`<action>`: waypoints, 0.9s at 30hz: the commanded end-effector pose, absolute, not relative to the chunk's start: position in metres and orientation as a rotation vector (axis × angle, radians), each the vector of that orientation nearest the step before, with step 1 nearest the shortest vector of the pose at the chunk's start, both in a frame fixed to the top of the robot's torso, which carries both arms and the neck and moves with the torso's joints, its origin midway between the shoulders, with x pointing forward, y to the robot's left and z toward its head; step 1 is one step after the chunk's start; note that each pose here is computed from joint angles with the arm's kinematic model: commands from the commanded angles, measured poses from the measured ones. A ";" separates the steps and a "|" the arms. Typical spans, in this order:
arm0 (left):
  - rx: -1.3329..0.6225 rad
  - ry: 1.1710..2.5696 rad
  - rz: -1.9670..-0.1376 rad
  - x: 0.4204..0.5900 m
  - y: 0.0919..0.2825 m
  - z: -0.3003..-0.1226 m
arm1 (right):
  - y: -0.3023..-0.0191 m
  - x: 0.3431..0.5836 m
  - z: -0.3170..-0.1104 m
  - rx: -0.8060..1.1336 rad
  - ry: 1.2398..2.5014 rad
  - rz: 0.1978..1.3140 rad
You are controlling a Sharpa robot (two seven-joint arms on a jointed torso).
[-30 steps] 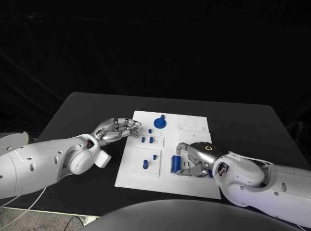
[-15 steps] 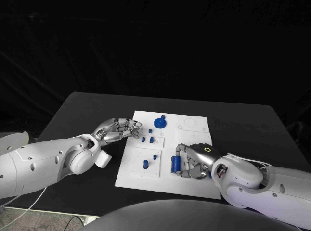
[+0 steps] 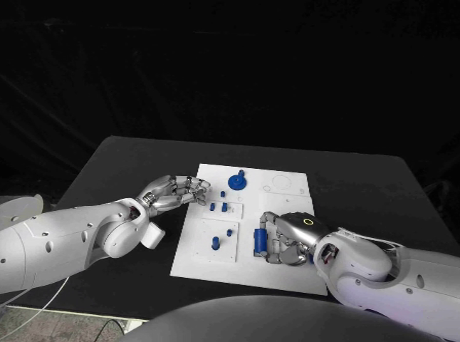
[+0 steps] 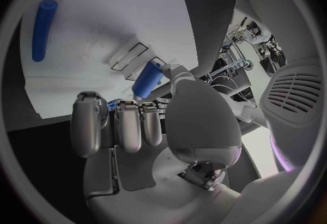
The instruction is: Assemble the parts on the task board
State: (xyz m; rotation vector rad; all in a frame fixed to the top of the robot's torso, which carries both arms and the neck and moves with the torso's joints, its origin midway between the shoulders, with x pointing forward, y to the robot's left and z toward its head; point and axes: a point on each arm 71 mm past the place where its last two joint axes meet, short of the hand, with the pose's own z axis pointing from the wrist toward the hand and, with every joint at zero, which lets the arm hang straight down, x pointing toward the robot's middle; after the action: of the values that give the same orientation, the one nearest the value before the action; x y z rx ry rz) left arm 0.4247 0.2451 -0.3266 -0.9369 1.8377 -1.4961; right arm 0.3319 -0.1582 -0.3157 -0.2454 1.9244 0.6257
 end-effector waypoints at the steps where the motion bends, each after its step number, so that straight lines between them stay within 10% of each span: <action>1: -0.937 1.843 -1.522 0.424 0.243 -0.326 | -0.158 0.331 -0.313 -0.239 1.904 0.644; 27: -0.942 1.858 -1.523 0.423 0.243 -0.327 | -0.163 0.325 -0.320 -0.273 2.018 0.555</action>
State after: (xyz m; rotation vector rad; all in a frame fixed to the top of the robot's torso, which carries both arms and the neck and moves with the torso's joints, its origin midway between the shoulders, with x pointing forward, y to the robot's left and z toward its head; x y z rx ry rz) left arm 0.4242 0.2454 -0.3273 -0.9414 1.8498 -1.4957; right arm 0.3265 -0.1613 -0.3162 -0.2564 1.9813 0.5892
